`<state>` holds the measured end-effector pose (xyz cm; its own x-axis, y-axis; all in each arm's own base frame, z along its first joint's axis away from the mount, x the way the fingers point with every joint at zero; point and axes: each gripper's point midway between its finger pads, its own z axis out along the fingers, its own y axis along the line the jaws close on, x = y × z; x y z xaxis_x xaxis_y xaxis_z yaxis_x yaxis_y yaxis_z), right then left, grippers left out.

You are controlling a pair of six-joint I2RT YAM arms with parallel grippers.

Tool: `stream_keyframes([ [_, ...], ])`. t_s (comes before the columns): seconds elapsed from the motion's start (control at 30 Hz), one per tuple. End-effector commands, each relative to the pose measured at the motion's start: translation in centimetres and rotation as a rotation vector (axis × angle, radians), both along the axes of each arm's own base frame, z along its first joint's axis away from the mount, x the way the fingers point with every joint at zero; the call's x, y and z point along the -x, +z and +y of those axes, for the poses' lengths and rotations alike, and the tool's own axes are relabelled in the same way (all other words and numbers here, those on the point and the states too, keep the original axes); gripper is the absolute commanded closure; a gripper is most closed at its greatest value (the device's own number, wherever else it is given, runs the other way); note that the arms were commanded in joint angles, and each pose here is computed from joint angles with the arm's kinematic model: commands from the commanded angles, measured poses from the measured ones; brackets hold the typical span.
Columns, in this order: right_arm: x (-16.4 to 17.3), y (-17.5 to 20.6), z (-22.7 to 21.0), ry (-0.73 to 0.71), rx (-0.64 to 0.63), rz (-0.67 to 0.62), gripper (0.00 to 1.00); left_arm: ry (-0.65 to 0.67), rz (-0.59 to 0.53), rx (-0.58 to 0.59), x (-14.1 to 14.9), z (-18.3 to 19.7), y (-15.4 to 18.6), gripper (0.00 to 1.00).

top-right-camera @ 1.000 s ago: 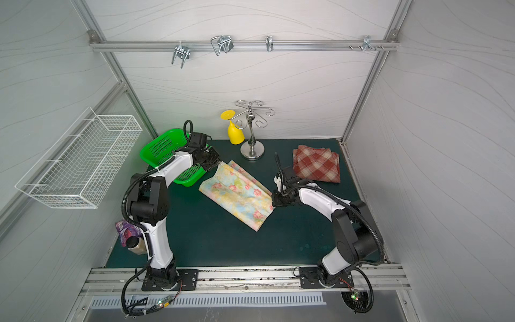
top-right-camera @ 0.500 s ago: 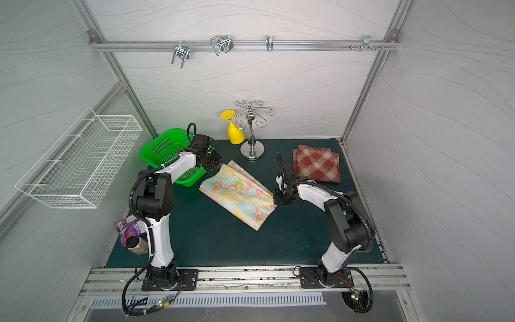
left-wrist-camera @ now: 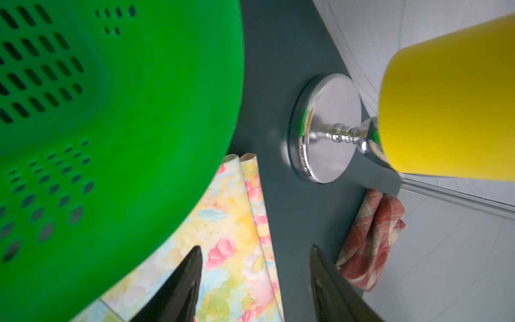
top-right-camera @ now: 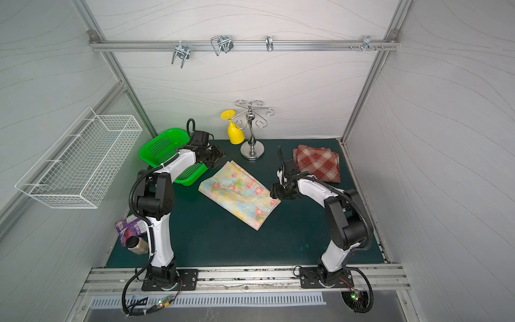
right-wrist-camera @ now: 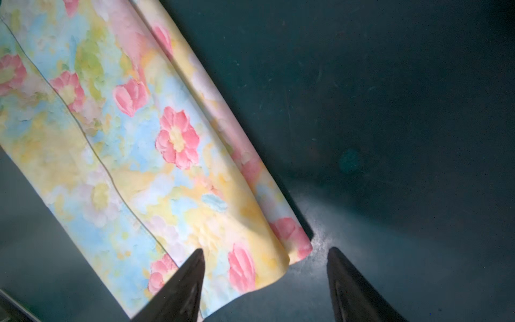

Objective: Fold and stack skirts
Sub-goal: Fold the skirt at the center of the table, then smooth out the skirt at the center of the table.

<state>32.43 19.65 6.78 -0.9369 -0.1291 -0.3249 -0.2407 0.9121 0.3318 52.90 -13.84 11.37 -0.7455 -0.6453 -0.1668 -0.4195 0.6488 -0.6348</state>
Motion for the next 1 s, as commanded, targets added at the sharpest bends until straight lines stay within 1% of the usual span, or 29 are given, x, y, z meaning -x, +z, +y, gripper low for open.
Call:
stream_keyframes([
  [0.0, 0.8, 1.4, -0.7, 0.002, 0.020, -0.018, 0.27, -0.026, -0.076, 0.049, 0.5, -0.6, 3.8, 0.38],
  [0.1, 0.5, 1.7, 0.0, 0.023, 0.003, -0.028, 0.24, -0.039, -0.088, 0.078, 2.8, -0.9, 4.7, 0.38],
  [0.2, -0.1, 1.6, 1.0, 0.053, -0.008, -0.037, 0.24, -0.043, -0.090, 0.095, 5.1, -0.7, 4.8, 0.38],
  [0.27, -0.4, 1.1, 1.5, 0.065, -0.013, -0.017, 0.25, -0.053, -0.088, 0.103, 6.2, -0.8, 4.4, 0.38],
  [0.4, -0.6, -0.4, 2.0, 0.081, -0.013, 0.018, 0.41, -0.073, -0.052, 0.103, 7.6, -1.0, 2.6, 0.37],
  [0.53, -0.6, -1.6, 1.9, 0.072, -0.002, 0.039, 0.49, -0.081, -0.014, 0.102, 8.4, -1.0, 0.6, 0.38],
  [0.67, -0.1, -2.4, 1.6, 0.073, 0.003, 0.051, 0.55, -0.082, -0.012, 0.107, 8.6, -1.0, 0.2, 0.37],
  [0.8, 0.1, -2.8, 1.6, 0.062, -0.005, 0.057, 0.69, -0.090, -0.009, 0.118, 8.8, -1.2, 0.3, 0.37],
  [0.97, 0.5, -3.7, 1.2, 0.053, 0.014, 0.077, 0.81, -0.103, -0.008, 0.117, 9.2, -1.3, 0.5, 0.36],
])
